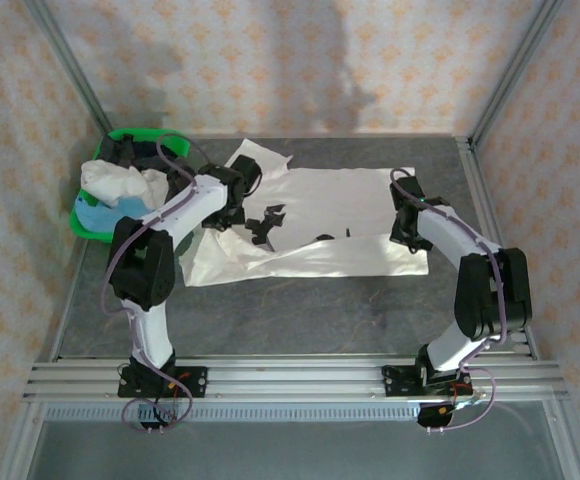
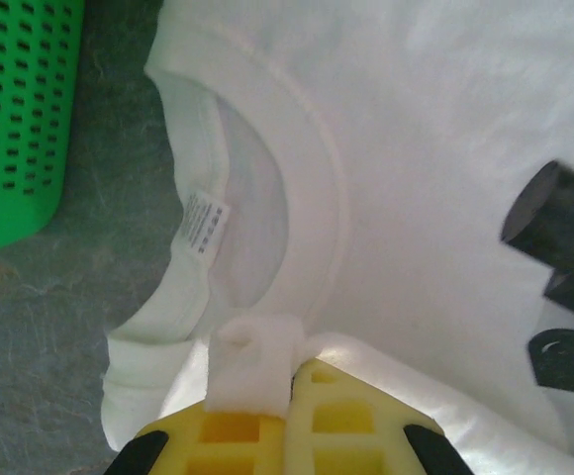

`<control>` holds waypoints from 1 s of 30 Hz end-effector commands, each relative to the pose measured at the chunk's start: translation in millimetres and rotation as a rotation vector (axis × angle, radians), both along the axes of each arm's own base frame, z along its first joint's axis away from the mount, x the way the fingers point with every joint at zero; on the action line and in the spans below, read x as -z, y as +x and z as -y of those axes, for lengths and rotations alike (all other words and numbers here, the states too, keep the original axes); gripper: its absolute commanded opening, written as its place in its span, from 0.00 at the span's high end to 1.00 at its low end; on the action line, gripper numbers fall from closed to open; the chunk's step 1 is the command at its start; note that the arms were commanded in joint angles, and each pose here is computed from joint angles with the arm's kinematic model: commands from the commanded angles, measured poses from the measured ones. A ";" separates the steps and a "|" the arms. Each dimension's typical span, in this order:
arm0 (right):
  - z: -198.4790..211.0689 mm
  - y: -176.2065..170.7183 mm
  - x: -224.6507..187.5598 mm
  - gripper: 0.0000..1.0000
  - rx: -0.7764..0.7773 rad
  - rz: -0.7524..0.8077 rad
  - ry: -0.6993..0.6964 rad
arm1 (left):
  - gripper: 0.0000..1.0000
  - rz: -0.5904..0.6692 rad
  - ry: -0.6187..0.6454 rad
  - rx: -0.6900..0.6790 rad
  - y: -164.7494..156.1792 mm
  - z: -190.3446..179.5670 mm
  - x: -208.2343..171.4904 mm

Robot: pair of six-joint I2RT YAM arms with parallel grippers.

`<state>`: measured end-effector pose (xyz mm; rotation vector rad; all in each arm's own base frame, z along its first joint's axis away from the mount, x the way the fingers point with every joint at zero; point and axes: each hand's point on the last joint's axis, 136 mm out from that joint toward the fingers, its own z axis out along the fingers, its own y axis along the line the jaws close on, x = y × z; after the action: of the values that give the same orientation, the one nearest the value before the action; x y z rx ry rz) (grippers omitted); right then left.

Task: Fold and stack the t-shirts

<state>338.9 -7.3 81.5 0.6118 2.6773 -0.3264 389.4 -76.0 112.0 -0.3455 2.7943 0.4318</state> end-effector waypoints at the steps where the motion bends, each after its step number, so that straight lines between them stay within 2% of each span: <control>1: 14.8 -4.3 -0.1 1.00 0.015 -0.021 -0.063 | 1.00 0.022 0.047 0.012 14.7 -7.2 -17.7; 5: 16.0 -6.4 15.0 1.00 0.022 -0.048 -0.057 | 1.00 0.017 0.044 0.019 28.3 -1.2 -13.1; 11: 22.0 -4.8 16.3 1.00 0.031 -0.066 -0.094 | 1.00 -0.016 0.089 0.008 42.3 -7.0 -1.0; 29: 32.4 0.2 29.8 1.00 0.041 -0.148 -0.167 | 1.00 -0.048 0.048 0.023 83.2 5.4 25.7; 30: 33.1 0.9 28.8 1.00 0.042 -0.152 -0.173 | 0.97 -0.055 0.051 0.024 84.1 5.1 27.0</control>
<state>339.6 -27.8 44.3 0.6154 2.7543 -0.5280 473.5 -88.9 87.3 -0.3181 2.7995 0.4694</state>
